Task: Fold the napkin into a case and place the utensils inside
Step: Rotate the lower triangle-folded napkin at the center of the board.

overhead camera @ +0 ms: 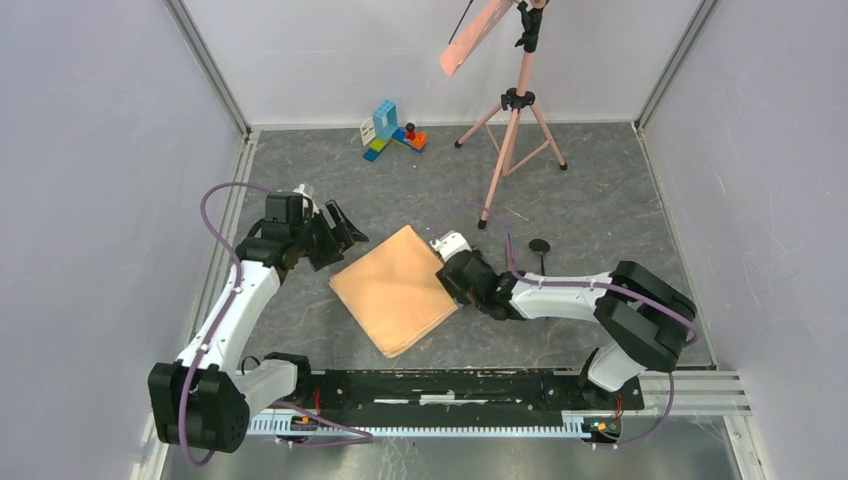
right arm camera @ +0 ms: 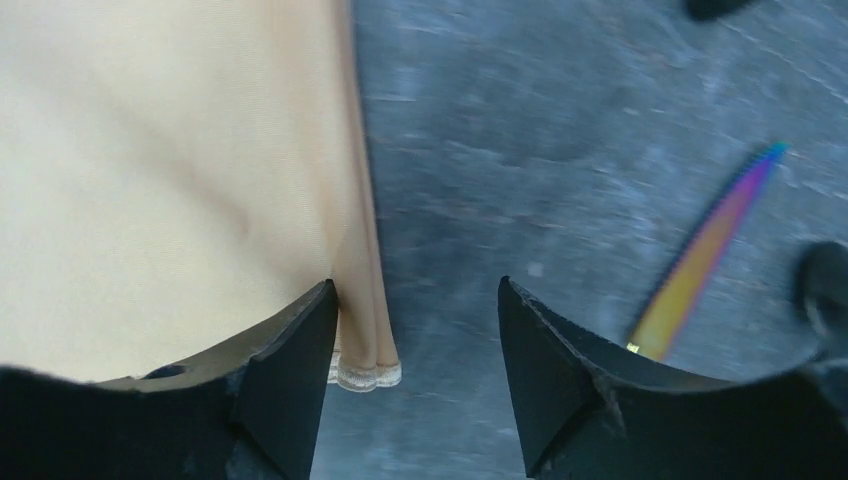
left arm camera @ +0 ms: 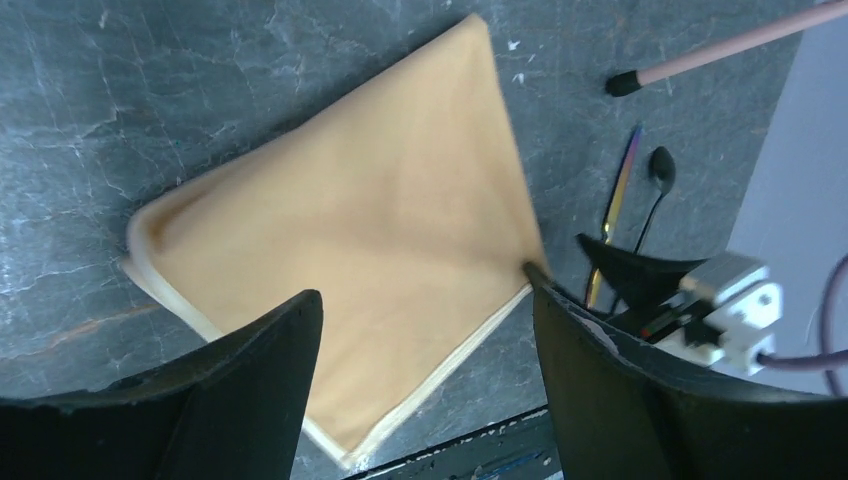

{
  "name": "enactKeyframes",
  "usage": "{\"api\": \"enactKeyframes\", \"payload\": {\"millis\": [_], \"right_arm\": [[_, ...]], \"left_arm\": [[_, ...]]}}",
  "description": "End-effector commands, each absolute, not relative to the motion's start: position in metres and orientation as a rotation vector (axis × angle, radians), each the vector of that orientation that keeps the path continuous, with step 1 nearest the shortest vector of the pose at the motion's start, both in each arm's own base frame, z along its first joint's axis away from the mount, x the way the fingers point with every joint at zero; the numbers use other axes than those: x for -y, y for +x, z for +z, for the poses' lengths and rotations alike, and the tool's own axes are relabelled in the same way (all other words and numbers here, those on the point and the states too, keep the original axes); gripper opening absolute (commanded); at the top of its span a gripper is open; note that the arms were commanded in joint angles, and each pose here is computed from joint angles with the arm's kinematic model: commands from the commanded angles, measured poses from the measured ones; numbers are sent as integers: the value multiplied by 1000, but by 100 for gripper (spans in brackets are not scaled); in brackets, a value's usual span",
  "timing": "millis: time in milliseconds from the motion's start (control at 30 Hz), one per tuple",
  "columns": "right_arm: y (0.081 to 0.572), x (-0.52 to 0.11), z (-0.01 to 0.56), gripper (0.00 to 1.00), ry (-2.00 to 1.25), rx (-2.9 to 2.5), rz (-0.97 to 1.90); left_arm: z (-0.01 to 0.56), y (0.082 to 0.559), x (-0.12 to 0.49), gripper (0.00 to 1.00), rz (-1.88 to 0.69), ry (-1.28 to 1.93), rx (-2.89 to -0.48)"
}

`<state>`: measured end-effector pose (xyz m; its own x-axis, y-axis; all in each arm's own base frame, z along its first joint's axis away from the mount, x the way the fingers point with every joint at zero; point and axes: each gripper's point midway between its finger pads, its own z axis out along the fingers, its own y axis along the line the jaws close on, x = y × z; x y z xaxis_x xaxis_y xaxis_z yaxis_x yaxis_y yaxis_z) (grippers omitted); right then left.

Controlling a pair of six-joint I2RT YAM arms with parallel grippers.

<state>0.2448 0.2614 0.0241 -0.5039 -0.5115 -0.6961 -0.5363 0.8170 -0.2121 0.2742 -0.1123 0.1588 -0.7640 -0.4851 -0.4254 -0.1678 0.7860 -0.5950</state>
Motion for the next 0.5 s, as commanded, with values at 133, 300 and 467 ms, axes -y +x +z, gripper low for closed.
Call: {"api": "enactKeyframes", "payload": {"millis": [133,300,467], "right_arm": [[274,-275,72,76,-846,-2175,139],[313,-326,103,72,-704,-2135,409],[337,-375,109,56,-606,-2094,757]], "left_arm": [[123,285,122,84,-821,-558,-2443],[104,292,125,83,-834,-601,-2474],[79,288,110,82,-726,-685,-2516]]}}
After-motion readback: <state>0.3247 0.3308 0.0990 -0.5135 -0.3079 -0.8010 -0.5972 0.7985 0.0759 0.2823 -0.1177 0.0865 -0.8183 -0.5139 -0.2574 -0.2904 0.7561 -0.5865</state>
